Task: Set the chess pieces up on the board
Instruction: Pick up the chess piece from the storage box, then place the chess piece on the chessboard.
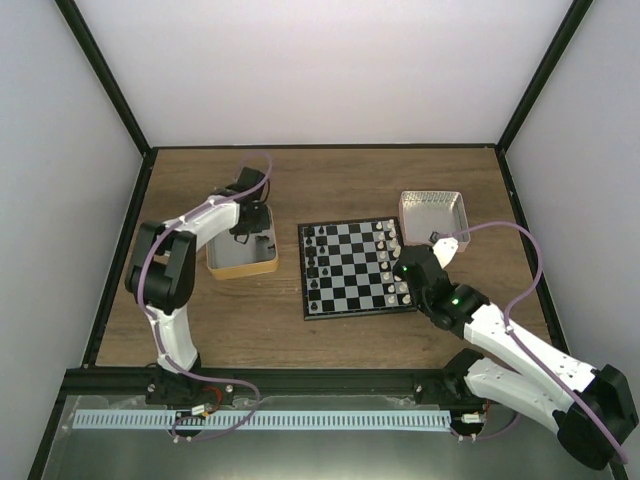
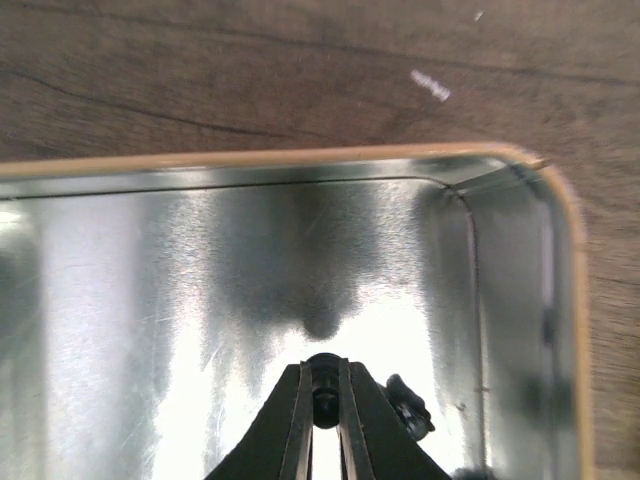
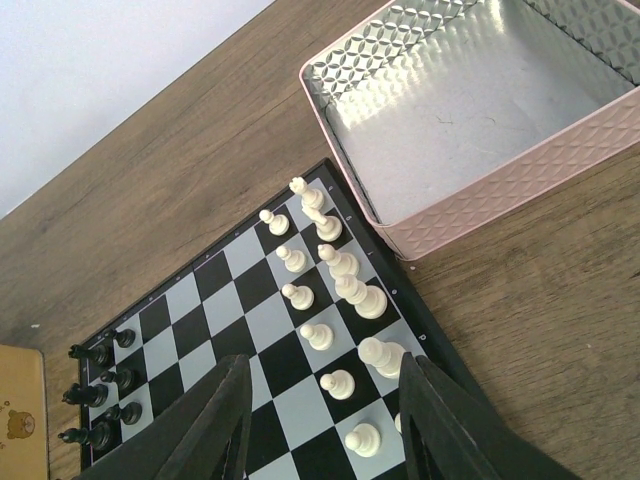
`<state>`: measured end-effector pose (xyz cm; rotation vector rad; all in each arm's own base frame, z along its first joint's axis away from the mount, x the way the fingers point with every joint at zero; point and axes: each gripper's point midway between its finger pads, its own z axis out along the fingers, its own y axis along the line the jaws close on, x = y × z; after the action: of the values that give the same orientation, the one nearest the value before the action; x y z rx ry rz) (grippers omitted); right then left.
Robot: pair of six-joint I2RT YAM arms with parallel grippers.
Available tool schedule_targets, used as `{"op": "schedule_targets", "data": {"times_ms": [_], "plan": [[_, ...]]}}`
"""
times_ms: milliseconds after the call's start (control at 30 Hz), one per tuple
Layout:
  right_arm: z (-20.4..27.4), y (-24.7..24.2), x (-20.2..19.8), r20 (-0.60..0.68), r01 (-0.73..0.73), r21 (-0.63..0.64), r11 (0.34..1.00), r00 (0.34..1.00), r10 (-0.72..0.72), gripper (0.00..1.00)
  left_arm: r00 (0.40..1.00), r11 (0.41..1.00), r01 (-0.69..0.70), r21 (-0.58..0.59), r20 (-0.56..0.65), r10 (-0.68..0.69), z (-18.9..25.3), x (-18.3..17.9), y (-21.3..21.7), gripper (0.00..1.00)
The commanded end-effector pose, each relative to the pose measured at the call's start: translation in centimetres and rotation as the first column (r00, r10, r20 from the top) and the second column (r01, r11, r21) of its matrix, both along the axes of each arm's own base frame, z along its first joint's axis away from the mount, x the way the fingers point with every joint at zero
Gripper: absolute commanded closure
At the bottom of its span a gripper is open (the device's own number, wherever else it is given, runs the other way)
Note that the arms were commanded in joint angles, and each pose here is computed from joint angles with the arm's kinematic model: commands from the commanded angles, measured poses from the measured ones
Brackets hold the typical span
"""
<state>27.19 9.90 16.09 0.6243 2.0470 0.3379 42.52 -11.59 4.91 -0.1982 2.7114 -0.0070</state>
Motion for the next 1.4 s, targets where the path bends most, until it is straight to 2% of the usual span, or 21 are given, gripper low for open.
{"op": "schedule_targets", "data": {"times_ms": [0, 300, 567, 833, 967, 1067, 1200, 1367], "plan": [[0.7, -0.8, 0.1, 0.025, 0.045, 0.007, 0.999, 0.999, -0.045, 0.58, 0.993, 0.999, 0.004, -0.039, 0.116, 0.001, 5.5, 0.7, -0.2, 0.96], [0.9, -1.0, 0.1, 0.034, 0.058, 0.020, 0.998, 0.998, -0.059, 0.58, 0.974, 0.976, 0.153, -0.156, 0.189, -0.123, 11.0, -2.4, -4.9, 0.95], [1.1, -1.2, 0.0, 0.039, 0.072, 0.035, 0.997, 0.997, -0.074, 0.58, 0.915, 0.895, 0.386, -0.223, 0.219, -0.340, 12.9, -7.3, -12.4, 0.94], [0.9, -1.4, -0.3, 0.030, 0.080, 0.043, 0.996, 0.996, -0.081, 0.58, 0.866, 0.842, 0.499, -0.203, 0.151, -0.477, 10.1, -13.0, -17.6, 0.94], [0.9, -1.5, -0.4, 0.030, 0.085, 0.044, 0.995, 0.996, -0.086, 0.58, 0.822, 0.823, 0.564, -0.062, 0.141, -0.552, 8.7, -15.1, -19.0, 0.94], [0.9, -1.7, -0.4, 0.034, 0.093, 0.043, 0.995, 0.995, -0.095, 0.58, 0.801, 0.806, 0.591, 0.000, 0.114, -0.587, 7.5, -16.0, -19.5, 0.94], [1.0, -1.9, -0.4, 0.039, 0.102, 0.045, 0.994, 0.994, -0.104, 0.58, 0.801, 0.802, 0.597, 0.023, 0.049, -0.597, 5.3, -16.8, -19.6, 0.94], [0.9, -2.0, -0.6, 0.043, 0.108, 0.047, 0.993, 0.993, -0.110, 0.58, 0.765, 0.765, 0.643, 0.024, 0.031, -0.644, 2.9, -18.1, -20.6, 0.94]]}}
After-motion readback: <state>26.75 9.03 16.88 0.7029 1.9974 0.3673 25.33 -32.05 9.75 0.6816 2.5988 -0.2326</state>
